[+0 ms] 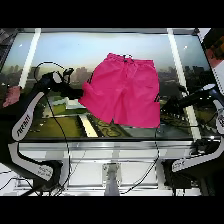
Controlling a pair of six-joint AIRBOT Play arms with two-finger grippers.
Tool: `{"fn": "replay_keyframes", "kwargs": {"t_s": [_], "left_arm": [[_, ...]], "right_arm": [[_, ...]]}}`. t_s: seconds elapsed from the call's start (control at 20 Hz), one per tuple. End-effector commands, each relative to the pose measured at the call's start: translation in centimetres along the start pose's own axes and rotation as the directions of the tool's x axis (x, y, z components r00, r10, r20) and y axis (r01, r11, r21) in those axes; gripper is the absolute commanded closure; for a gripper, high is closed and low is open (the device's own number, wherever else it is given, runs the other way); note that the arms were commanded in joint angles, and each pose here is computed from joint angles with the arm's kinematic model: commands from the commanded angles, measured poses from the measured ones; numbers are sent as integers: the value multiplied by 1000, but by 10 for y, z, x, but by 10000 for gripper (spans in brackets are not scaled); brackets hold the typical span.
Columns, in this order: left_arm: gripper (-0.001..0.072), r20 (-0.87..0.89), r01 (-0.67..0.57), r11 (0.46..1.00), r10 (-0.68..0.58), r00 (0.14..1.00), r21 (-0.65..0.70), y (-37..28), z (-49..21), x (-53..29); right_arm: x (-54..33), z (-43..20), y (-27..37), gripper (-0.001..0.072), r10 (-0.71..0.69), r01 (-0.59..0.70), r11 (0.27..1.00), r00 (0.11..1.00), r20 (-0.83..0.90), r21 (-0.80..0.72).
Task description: Fold the clothes and pants, and hang the long-sleeved shirts on hangers.
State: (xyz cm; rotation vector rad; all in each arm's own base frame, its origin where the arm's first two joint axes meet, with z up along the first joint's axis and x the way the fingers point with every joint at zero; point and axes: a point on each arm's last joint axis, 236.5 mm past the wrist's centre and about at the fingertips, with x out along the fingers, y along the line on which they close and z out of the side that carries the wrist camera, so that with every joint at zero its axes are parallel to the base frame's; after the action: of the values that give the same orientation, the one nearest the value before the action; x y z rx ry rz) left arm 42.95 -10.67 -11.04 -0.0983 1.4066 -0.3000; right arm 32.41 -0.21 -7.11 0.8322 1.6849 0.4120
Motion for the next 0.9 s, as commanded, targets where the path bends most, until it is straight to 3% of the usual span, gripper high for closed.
{"fn": "replay_keyframes", "kwargs": {"t_s": [0.0, 0.2, 0.25, 0.85], "left_arm": [[697, -10, 3, 1000, -3, 1000, 0, -1, -2, 0], [698, -10, 3, 1000, -3, 1000, 0, -1, -2, 0], [697, -9, 3, 1000, -3, 1000, 0, -1, -2, 0], [698, 41, -5, 1000, 5, 999, 1, 1, 10, -2]], "right_arm": [[-25, 16, -21, 422, -168, 182, 977, 978, 123, -111], [-27, 9, -33, 418, -218, 228, 965, 972, 91, -127], [-26, 8, -35, 387, -226, 236, 963, 970, 85, -130], [50, -25, -14, 370, -215, 196, 958, 974, -73, -211]]}}
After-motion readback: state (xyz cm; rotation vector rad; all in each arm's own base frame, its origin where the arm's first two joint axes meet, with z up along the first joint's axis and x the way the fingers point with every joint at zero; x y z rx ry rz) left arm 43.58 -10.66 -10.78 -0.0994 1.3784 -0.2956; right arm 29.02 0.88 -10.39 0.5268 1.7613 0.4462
